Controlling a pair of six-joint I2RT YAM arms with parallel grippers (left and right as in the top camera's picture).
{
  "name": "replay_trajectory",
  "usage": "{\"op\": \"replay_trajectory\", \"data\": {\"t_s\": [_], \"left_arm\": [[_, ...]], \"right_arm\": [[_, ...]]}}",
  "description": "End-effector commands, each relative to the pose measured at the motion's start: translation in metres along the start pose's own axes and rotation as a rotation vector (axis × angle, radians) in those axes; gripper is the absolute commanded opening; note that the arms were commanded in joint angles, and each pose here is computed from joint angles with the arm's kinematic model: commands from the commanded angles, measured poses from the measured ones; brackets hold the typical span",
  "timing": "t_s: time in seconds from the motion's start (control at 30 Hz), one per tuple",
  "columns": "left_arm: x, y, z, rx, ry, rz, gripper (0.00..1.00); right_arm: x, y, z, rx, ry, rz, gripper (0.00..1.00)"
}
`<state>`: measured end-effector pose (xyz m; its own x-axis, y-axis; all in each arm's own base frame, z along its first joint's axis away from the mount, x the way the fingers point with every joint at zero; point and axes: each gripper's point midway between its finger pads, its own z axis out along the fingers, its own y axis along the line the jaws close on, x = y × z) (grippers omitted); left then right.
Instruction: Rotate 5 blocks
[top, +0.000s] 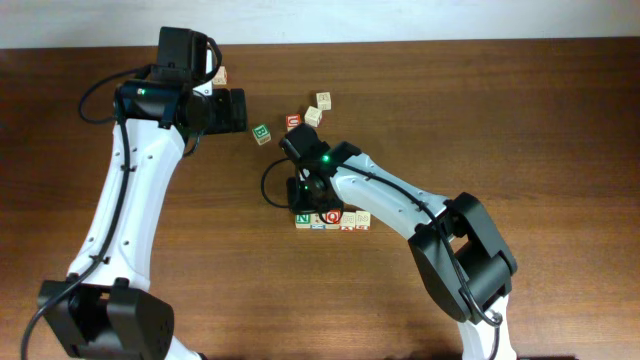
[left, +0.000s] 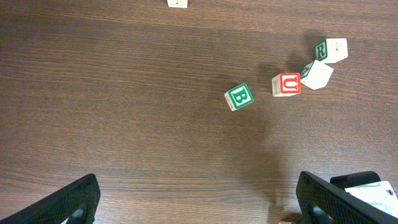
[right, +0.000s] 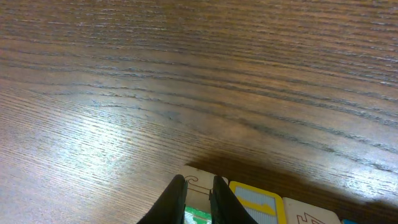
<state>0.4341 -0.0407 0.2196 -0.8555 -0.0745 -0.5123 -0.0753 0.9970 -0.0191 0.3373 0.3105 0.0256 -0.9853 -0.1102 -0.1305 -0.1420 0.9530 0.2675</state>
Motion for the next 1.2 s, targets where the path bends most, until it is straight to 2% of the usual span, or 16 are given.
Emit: {"op": "replay_trajectory", "data": {"t_s": [0.0, 0.17, 0.3, 0.47, 0.63, 0.73, 0.83, 0.93, 1.0, 1.17], "left_arm": [[-0.006, 0.001, -0.001, -0.012, -0.015, -0.013, 0.99], [-0.006, 0.001, -0.001, -0.012, -0.015, -0.013, 0.99], [-0.006, 0.001, -0.001, -0.012, -0.015, -0.013, 0.99], [-0.006, 0.001, -0.001, -0.012, -0.015, -0.013, 0.99], [-0.006, 0.001, -0.001, -0.012, -0.015, -0.013, 0.99], [-0.006, 0.001, -0.001, -0.012, -0.015, -0.013, 0.99], [-0.006, 0.001, -0.001, -0.011, -0.016, -0.013, 0.99], [-0.006, 0.001, -0.001, -0.011, -0.015, -0.013, 0.99], [-0.005, 0.0, -0.001, -0.002, -0.013, -0.013, 0.99], [-0.001, -0.006, -0.002, 0.033, 0.008, -0.012, 0.99]], "right_arm": [[0.006, 0.002, 0.006, 0.002, 0.014, -0.013, 0.16], [-0.033, 0.007, -0.022, -0.045, -0.085, -0.022, 0.2], [-0.075, 0.006, -0.09, -0.082, -0.197, -0.029, 0.26], [-0.091, -0.012, -0.177, -0.086, -0.247, -0.067, 0.29], [-0.085, -0.037, -0.231, -0.068, -0.231, -0.047, 0.33], [-0.079, -0.052, -0.249, -0.049, -0.216, -0.057, 0.34], [-0.064, -0.064, -0.263, -0.069, -0.161, -0.086, 0.33], [-0.053, -0.064, -0.281, -0.134, -0.144, -0.148, 0.25], [-0.046, -0.059, -0.299, -0.181, -0.173, -0.197, 0.25], [-0.021, -0.069, -0.361, -0.162, -0.32, -0.224, 0.25]]}}
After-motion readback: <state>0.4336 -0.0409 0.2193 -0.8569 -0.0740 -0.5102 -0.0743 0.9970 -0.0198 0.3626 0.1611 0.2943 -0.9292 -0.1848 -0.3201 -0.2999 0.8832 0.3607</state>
